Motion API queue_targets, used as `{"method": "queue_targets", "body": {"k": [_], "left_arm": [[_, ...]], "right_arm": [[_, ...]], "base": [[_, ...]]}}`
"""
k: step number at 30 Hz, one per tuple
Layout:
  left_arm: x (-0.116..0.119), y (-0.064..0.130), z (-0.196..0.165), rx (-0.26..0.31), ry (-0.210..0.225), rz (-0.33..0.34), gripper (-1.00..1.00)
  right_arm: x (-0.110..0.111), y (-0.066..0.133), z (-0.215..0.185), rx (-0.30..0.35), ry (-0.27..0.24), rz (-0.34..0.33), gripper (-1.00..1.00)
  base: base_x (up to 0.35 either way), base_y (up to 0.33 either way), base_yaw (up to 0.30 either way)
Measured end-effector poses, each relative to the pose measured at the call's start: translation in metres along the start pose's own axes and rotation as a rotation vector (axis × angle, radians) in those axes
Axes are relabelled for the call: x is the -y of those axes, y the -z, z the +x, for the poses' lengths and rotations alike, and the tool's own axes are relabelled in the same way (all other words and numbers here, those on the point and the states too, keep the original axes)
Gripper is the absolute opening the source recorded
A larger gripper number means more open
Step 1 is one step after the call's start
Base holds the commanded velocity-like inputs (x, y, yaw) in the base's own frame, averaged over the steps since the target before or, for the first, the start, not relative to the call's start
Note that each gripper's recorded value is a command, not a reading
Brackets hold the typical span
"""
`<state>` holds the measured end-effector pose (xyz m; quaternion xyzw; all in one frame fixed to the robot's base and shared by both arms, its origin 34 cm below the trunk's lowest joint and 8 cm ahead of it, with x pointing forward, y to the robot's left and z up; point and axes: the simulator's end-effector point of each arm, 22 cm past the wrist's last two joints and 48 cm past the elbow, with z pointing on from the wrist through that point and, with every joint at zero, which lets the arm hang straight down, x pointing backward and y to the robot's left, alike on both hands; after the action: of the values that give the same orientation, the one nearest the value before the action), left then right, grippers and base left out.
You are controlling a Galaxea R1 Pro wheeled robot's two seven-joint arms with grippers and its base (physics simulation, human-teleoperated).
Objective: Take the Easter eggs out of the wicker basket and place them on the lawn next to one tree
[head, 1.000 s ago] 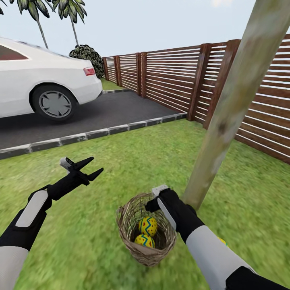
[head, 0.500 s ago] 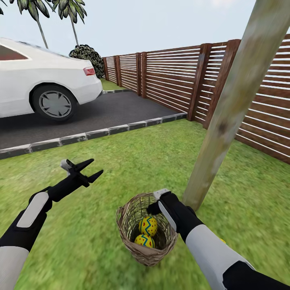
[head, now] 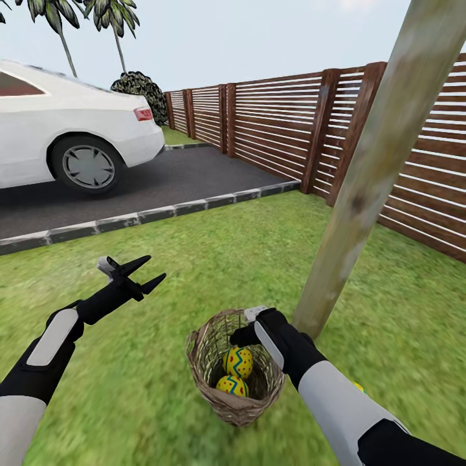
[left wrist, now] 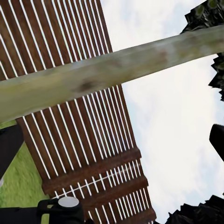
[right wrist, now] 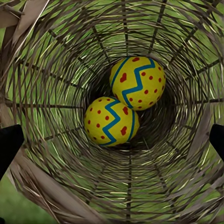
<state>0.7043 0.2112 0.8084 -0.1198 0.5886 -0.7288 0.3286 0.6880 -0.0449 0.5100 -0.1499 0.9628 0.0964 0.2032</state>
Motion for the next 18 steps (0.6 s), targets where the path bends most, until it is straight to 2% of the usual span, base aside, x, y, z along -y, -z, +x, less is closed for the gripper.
{"method": "queue_targets", "body": {"k": [8, 11, 12, 13, 14, 16, 17, 18], "left_arm": [[0.001, 0.002, -0.004, 0.011, -0.002, 0.002, 1.00], [0.001, 0.002, -0.004, 0.011, -0.002, 0.002, 1.00], [0.001, 0.002, -0.004, 0.012, -0.002, 0.002, 1.00], [0.001, 0.002, -0.004, 0.012, -0.002, 0.002, 1.00], [0.002, 0.002, -0.004, 0.012, -0.003, 0.003, 1.00], [0.002, 0.002, -0.004, 0.011, -0.003, 0.003, 1.00], [0.002, 0.002, -0.003, 0.010, -0.003, 0.004, 1.00], [0.002, 0.001, -0.003, 0.009, -0.004, 0.004, 1.00]], "right_arm": [[0.001, 0.000, 0.000, 0.000, 0.008, 0.006, 1.00], [0.000, 0.001, -0.001, 0.001, 0.043, 0.021, 1.00], [-0.003, 0.001, -0.002, -0.001, 0.097, 0.036, 1.00], [-0.004, 0.002, -0.004, 0.000, 0.112, 0.037, 1.00], [-0.021, 0.006, -0.015, 0.001, 0.180, -0.009, 1.00], [-0.039, 0.008, -0.015, -0.027, 0.259, -0.066, 1.00], [-0.046, 0.008, -0.010, -0.070, 0.374, -0.089, 1.00], [-0.046, 0.008, -0.008, -0.086, 0.415, -0.091, 1.00]], "base": [[0.000, 0.000, 0.000], [0.000, 0.000, 0.000], [0.000, 0.000, 0.000], [0.000, 0.000, 0.000], [0.000, 0.000, 0.000], [0.000, 0.000, 0.000], [0.000, 0.000, 0.000], [0.000, 0.000, 0.000]]}}
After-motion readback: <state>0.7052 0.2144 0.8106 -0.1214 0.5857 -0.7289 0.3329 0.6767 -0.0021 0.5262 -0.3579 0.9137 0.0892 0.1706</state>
